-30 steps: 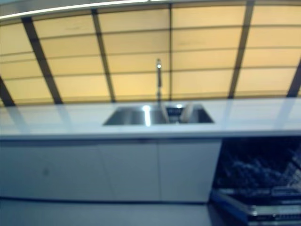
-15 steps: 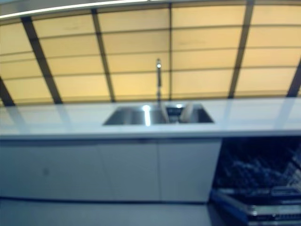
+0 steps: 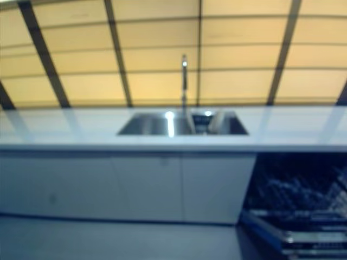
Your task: Take plates into dishwasher
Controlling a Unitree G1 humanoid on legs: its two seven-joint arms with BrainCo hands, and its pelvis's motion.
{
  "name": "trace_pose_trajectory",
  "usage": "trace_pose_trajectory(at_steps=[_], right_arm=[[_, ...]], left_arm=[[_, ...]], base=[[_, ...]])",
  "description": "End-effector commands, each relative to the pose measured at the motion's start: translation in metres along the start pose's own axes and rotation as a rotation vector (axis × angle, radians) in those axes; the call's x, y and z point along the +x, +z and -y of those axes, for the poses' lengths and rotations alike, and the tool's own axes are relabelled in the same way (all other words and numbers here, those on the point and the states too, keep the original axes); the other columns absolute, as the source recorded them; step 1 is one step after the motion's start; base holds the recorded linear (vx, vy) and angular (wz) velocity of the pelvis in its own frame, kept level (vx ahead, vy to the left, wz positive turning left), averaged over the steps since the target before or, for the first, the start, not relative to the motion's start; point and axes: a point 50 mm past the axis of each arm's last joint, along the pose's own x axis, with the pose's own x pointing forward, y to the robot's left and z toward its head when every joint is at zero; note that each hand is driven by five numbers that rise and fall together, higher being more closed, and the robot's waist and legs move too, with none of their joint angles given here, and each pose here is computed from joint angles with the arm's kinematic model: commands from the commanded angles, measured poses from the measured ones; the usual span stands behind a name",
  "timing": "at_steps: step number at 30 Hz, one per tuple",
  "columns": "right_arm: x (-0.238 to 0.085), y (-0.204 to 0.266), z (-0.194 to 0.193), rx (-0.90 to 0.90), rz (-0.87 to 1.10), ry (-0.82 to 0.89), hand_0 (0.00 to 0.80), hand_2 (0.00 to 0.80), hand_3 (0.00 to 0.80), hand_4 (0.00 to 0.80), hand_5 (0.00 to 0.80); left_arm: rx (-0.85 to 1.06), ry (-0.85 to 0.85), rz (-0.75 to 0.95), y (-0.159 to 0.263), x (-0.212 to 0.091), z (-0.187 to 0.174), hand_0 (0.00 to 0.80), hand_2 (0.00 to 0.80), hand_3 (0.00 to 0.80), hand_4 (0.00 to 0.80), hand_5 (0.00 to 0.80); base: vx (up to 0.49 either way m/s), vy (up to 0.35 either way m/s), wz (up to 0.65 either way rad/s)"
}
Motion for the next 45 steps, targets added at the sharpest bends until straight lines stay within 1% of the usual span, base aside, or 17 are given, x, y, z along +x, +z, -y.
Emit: trace_pose_trajectory(at_steps=[1, 7, 12, 15, 16, 21, 23, 26, 30, 34, 35, 37, 40, 45], right_arm=[[0.000, -0.005, 0.006, -0.012, -0.027, -0.029, 0.000, 0.000, 0.000, 0.000, 0.000], [-0.001, -0.012, -0.002, -0.026, -0.033, -0.009, 0.000, 0.000, 0.000, 0.000, 0.000], [-0.002, -0.020, -0.004, 0.023, -0.080, -0.026, 0.000, 0.000, 0.000, 0.000, 0.000], [-0.002, -0.020, -0.001, 0.010, -0.072, -0.036, 0.000, 0.000, 0.000, 0.000, 0.000], [-0.002, -0.017, 0.000, -0.015, -0.051, -0.029, 0.000, 0.000, 0.000, 0.000, 0.000], [-0.001, -0.011, -0.001, -0.023, -0.028, -0.023, 0.000, 0.000, 0.000, 0.000, 0.000], [0.000, -0.010, 0.001, 0.009, -0.038, -0.025, 0.000, 0.000, 0.000, 0.000, 0.000], [0.000, -0.014, 0.002, 0.013, -0.066, -0.028, 0.000, 0.000, 0.000, 0.000, 0.000], [-0.001, -0.016, 0.001, 0.003, -0.077, -0.022, 0.000, 0.000, 0.000, 0.000, 0.000], [0.000, -0.011, 0.003, 0.077, -0.063, -0.050, 0.000, 0.000, 0.000, 0.000, 0.000], [0.000, -0.011, 0.003, 0.082, -0.062, -0.052, 0.000, 0.000, 0.000, 0.000, 0.000], [0.000, -0.008, 0.006, 0.096, -0.051, -0.055, 0.000, 0.000, 0.000, 0.000, 0.000], [0.001, -0.009, 0.009, 0.136, -0.044, -0.063, 0.000, 0.000, 0.000, 0.000, 0.000], [0.000, -0.015, 0.009, 0.201, -0.085, -0.071, 0.000, 0.000, 0.000, 0.000, 0.000]], left_arm=[[-0.060, -0.011, 0.033, 0.006, 0.001, 0.010, 0.000, 0.000, 0.000, 0.000, 0.000], [-0.099, 0.002, 0.042, -0.005, 0.000, 0.009, 0.000, 0.000, 0.000, 0.000, 0.000], [-0.127, -0.001, 0.045, -0.002, 0.001, 0.012, 0.000, 0.000, 0.000, 0.000, 0.000], [-0.134, 0.014, 0.063, 0.003, 0.000, 0.007, 0.000, 0.000, 0.000, 0.000, 0.000], [-0.112, 0.015, 0.076, 0.006, 0.000, 0.005, 0.000, 0.000, 0.000, 0.000, 0.000], [-0.059, 0.017, 0.097, 0.016, 0.000, 0.000, 0.000, 0.000, 0.000, 0.000, 0.000], [-0.009, -0.006, 0.108, 0.019, 0.000, 0.003, 0.000, 0.000, 0.000, 0.000, 0.000], [0.004, -0.009, 0.084, 0.016, 0.000, 0.006, 0.000, 0.000, 0.000, 0.000, 0.000], [0.006, 0.004, 0.060, 0.011, 0.000, 0.002, 0.000, 0.000, 0.000, 0.000, 0.000], [0.114, -0.008, 0.026, 0.010, 0.000, -0.003, 0.000, 0.000, 0.000, 0.000, 0.000], [0.114, -0.009, 0.024, 0.011, 0.000, -0.003, 0.000, 0.000, 0.000, 0.000, 0.000], [0.113, -0.017, 0.022, 0.012, 0.000, -0.001, 0.000, 0.000, 0.000, 0.000, 0.000], [0.129, -0.036, 0.031, 0.016, 0.001, 0.002, 0.000, 0.000, 0.000, 0.000, 0.000], [0.137, -0.030, 0.049, 0.024, 0.001, 0.001, 0.000, 0.000, 0.000, 0.000, 0.000]], base=[[0.140, -0.028, -0.12], [0.231, 0.019, -0.31], [0.359, 0.111, -0.27], [0.280, 0.125, -0.28], [0.350, 0.124, -0.28], [0.164, 0.052, -0.07], [0.299, 0.127, 0.13], [0.255, 0.145, 0.08], [0.220, 0.149, 0.05], [0.250, 0.172, 0.02], [0.213, 0.053, 0.70], [0.159, -0.018, 0.53], [0.325, -0.156, 0.00], [0.434, -0.181, 0.38]])
